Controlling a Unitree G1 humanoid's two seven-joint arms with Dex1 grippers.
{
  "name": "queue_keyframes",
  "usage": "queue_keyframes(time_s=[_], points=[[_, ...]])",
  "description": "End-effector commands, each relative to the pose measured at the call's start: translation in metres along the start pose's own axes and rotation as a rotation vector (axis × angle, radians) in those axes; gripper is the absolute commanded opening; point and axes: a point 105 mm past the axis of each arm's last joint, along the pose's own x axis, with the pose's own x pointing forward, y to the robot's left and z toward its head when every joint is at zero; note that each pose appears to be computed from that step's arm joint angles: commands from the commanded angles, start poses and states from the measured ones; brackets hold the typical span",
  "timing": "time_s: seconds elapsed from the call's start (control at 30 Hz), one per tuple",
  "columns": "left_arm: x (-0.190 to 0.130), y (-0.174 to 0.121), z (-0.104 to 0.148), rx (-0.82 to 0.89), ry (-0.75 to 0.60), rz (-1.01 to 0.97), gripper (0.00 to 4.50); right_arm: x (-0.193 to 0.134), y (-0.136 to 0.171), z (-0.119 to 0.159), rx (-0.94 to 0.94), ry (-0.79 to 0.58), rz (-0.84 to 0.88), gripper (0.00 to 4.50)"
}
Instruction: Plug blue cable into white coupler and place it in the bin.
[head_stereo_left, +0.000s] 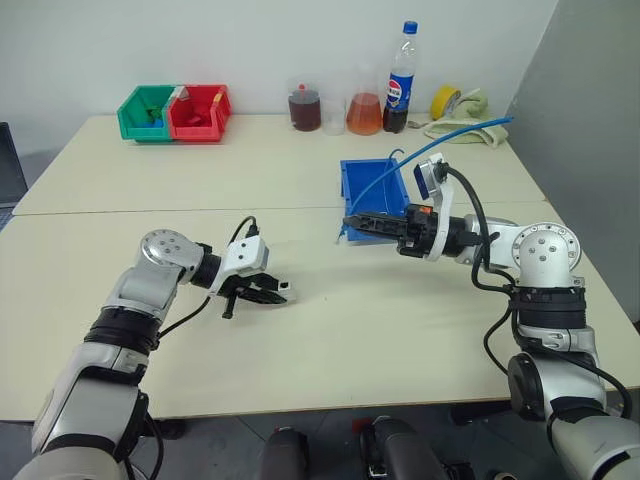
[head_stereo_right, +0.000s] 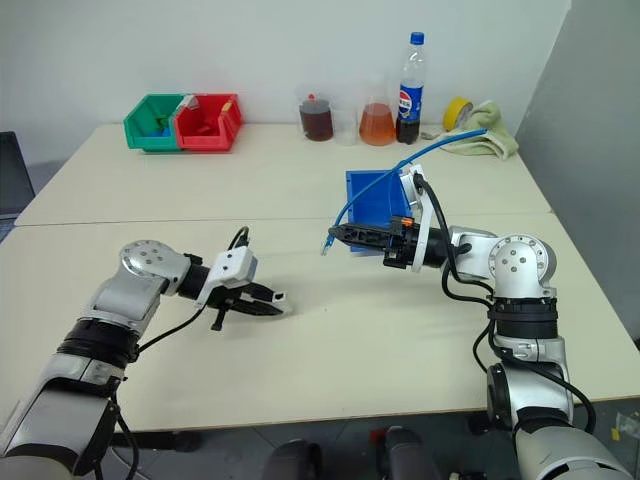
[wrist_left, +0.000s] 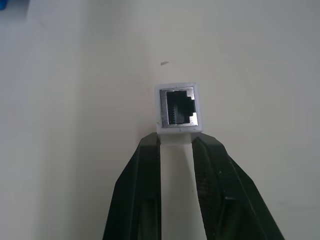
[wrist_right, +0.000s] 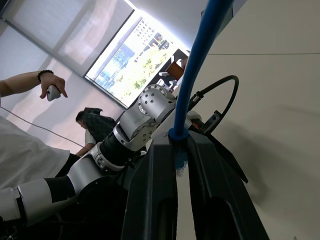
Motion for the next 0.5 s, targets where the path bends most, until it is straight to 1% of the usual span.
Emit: queue_keyframes(time_s=[0.03,0.27,0.5], points=[[-0.002,0.005,-0.001,0.053,0.034,0.002,0.59,-0.001,0.011,0.009,-0.041,-0.031,0.035,0.08],[-0.007,0.009,-0.014,0.055,0.067,0.026,0.59,-0.004,0.012,0.008,-0.041,-0.033,0.029,0.08],[-0.014,0.004,-0.025,0.044,0.087,0.03,0.59,-0.003,0.011,0.007,-0.036,-0.03,0.028,0.08]])
